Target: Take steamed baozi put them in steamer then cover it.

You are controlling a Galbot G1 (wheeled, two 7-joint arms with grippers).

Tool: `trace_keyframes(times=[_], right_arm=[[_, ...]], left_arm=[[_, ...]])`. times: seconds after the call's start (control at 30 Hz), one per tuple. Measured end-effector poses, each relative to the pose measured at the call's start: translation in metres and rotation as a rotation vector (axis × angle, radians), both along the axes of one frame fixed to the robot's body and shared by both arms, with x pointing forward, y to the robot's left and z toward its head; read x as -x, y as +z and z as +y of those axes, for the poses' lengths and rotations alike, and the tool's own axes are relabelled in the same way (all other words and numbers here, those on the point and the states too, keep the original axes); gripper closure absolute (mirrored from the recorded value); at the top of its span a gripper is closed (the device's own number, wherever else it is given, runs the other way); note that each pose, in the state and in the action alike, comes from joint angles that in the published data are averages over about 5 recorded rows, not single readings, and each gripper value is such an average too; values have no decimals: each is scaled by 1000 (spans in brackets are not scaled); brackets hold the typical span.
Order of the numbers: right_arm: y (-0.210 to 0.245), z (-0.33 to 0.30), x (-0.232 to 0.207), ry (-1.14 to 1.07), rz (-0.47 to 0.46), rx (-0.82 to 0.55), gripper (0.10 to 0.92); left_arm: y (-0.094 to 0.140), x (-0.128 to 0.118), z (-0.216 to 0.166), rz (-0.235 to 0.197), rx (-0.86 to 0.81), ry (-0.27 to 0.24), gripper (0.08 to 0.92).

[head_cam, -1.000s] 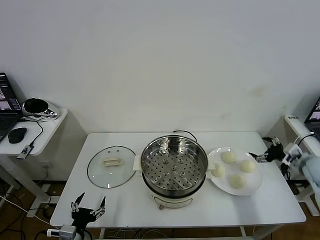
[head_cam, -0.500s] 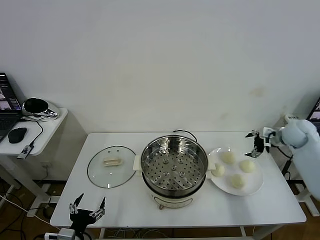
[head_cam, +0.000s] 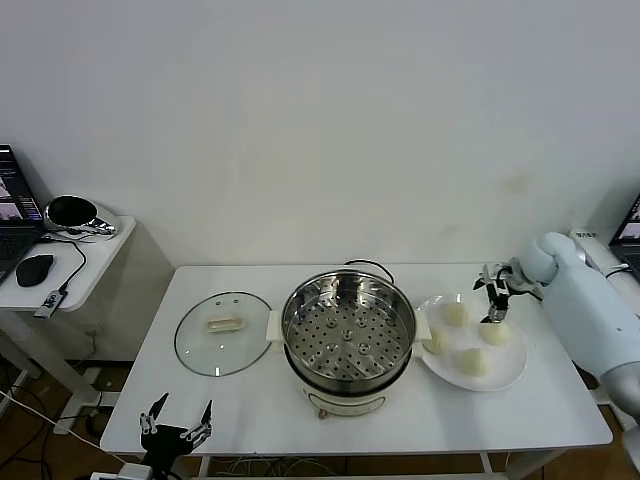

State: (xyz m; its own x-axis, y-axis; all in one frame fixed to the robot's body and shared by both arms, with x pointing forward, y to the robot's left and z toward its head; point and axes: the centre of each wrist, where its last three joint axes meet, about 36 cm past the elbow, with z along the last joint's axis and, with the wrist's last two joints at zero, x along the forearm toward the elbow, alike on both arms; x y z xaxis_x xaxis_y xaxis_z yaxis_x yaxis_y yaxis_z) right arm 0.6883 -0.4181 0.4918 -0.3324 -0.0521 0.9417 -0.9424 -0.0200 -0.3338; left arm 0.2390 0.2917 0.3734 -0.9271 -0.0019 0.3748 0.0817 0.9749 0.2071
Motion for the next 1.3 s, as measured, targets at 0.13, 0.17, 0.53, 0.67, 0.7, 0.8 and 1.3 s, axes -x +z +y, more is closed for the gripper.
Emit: trace_keyframes(times=[0.13, 0.17, 0.53, 0.67, 0.7, 0.8, 1.3], right_arm=[[-7, 7, -5, 7, 7, 4, 200], [-9, 8, -6, 9, 8, 6, 200], [-28, 20, -15, 21, 19, 22, 200], [-34, 22, -17, 12, 16, 20, 200], [-35, 22, -17, 10, 16, 19, 200], [-40, 22, -18, 3, 18, 18, 200], [-49, 18, -19, -18, 16, 12, 328]], left_arm=[[0, 0, 0, 0, 1, 0, 177], [0, 0, 0, 0, 1, 0, 177], [-2, 2, -1, 8, 3, -1, 177], [-4, 1, -1, 11, 3, -1, 177], [-4, 1, -1, 12, 3, -1, 177], [-4, 1, 0, 13, 2, -1, 177], [-8, -1, -2, 15, 5, -5, 177]])
